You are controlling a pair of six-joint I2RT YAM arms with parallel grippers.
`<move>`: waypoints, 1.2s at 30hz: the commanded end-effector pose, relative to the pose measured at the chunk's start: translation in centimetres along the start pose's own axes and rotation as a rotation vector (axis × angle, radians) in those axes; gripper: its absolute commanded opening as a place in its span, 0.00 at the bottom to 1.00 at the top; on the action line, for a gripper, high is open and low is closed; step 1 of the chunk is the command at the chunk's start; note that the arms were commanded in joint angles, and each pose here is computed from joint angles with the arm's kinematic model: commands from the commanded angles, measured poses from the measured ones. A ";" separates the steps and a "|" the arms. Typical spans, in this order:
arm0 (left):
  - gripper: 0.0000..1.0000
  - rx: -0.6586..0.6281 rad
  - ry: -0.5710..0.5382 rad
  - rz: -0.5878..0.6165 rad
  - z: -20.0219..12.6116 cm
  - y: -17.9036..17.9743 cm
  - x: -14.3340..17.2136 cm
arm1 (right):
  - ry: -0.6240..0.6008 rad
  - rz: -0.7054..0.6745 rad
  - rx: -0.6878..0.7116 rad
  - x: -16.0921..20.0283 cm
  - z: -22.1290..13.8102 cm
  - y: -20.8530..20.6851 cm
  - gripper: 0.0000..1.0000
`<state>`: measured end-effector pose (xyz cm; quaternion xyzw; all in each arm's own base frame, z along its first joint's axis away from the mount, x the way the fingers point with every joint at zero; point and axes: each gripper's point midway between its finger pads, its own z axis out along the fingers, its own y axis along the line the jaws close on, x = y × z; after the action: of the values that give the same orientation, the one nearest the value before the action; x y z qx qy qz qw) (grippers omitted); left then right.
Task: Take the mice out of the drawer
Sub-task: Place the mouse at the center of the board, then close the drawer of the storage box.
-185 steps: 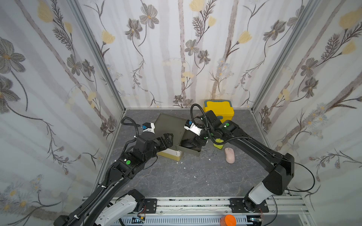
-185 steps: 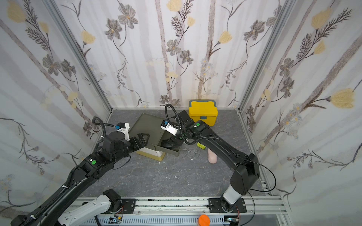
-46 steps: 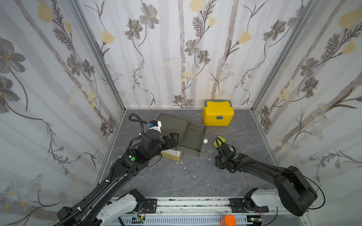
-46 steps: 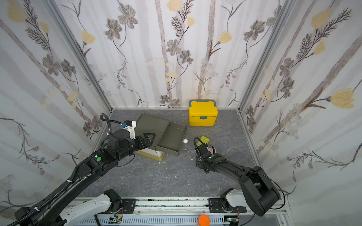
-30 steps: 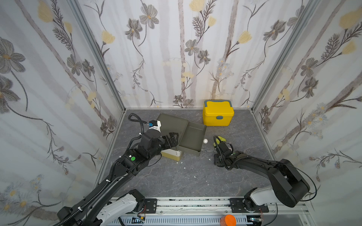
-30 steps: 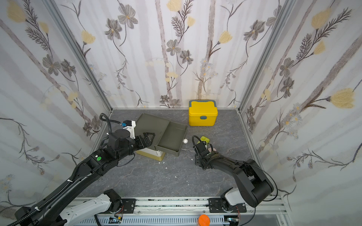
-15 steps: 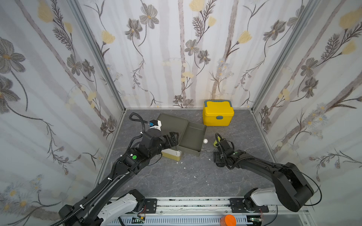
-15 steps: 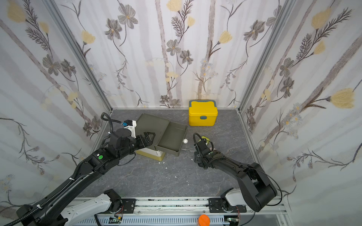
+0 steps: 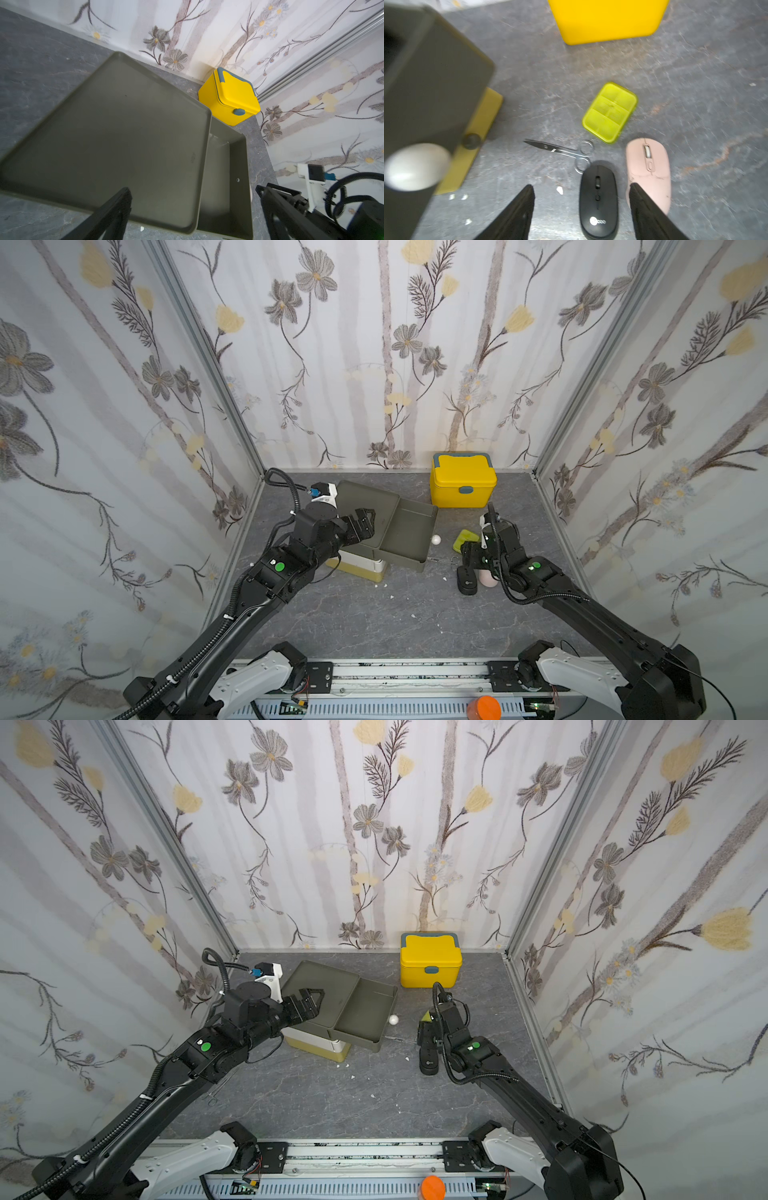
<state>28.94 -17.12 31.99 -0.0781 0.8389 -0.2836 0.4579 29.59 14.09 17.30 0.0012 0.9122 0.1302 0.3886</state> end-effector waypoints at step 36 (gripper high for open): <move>1.00 -0.112 0.020 -0.040 2.5 5.8 -0.4 | 0.078 -0.087 -0.553 -4.6 4.9 17.9 0.60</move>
<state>31.74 -13.09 27.56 -0.1149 0.8642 -0.2371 0.4286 33.83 30.31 19.85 -0.1398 0.8768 0.3224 0.3283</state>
